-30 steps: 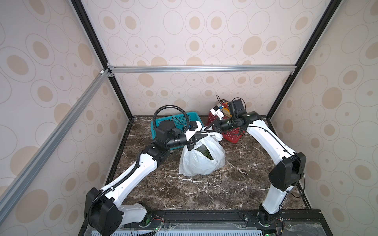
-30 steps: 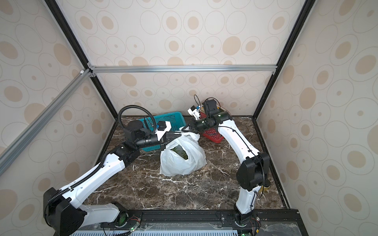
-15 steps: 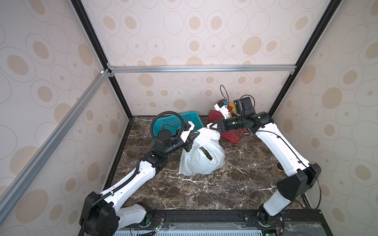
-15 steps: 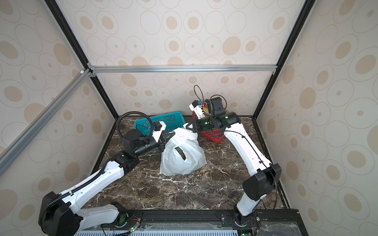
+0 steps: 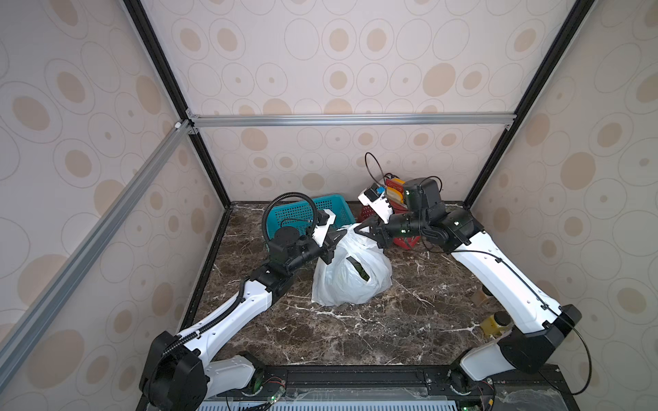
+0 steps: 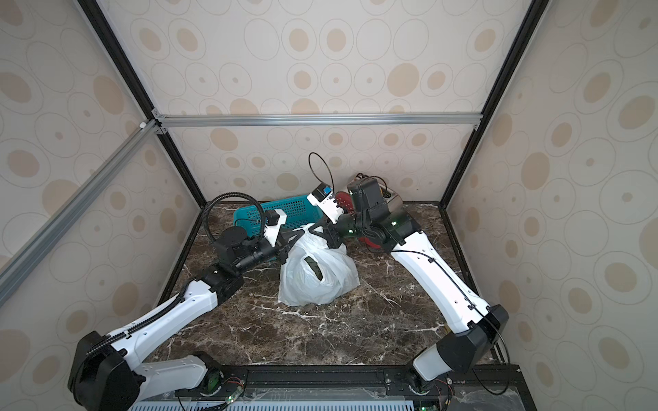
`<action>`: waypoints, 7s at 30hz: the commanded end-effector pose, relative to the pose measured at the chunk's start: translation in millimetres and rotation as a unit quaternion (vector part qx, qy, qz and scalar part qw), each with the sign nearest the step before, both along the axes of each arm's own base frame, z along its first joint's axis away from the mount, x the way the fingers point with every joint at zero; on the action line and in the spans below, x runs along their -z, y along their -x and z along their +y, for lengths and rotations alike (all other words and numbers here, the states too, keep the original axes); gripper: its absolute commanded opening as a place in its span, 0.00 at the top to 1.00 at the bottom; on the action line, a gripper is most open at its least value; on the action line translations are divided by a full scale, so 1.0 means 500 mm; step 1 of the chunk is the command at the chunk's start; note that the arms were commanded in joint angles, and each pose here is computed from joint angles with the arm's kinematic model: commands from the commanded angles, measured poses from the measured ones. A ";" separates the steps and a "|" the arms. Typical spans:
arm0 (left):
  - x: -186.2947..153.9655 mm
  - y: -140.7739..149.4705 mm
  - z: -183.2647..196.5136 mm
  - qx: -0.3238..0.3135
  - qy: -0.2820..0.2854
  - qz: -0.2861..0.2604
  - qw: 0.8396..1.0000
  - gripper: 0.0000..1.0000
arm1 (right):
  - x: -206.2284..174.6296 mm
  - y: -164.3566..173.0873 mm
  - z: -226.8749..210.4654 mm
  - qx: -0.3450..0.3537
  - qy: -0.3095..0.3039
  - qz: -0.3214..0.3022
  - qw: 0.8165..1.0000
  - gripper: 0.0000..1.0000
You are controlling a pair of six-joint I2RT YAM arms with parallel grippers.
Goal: Place the pineapple into a plastic bag & tie a knot
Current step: Cross the plastic bag at the center of the board.
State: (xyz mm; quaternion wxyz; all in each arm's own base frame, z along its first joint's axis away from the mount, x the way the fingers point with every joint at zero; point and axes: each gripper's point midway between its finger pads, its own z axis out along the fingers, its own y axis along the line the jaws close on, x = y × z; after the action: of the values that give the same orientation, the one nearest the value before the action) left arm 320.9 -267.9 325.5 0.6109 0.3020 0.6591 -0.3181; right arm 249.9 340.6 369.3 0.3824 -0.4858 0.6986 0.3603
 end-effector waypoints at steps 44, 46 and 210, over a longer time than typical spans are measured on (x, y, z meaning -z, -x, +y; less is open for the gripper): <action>-0.048 0.018 -0.031 0.055 -0.011 -0.015 0.998 1.00 | 0.210 0.116 -0.019 -0.132 0.147 0.057 0.979 1.00; -0.046 0.016 -0.032 0.054 -0.010 -0.012 0.998 1.00 | 0.202 0.120 -0.002 -0.139 0.124 0.067 0.980 1.00; 0.071 0.044 -0.007 0.141 -0.144 -0.022 0.979 1.00 | 0.263 -0.167 -0.011 0.528 -0.248 0.598 0.550 0.82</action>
State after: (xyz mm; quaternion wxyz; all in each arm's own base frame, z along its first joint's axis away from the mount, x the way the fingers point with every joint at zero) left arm 312.1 -271.8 273.5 0.5165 0.4747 0.6512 -0.2893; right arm 313.1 347.8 245.6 0.0501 0.4117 0.7701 0.4847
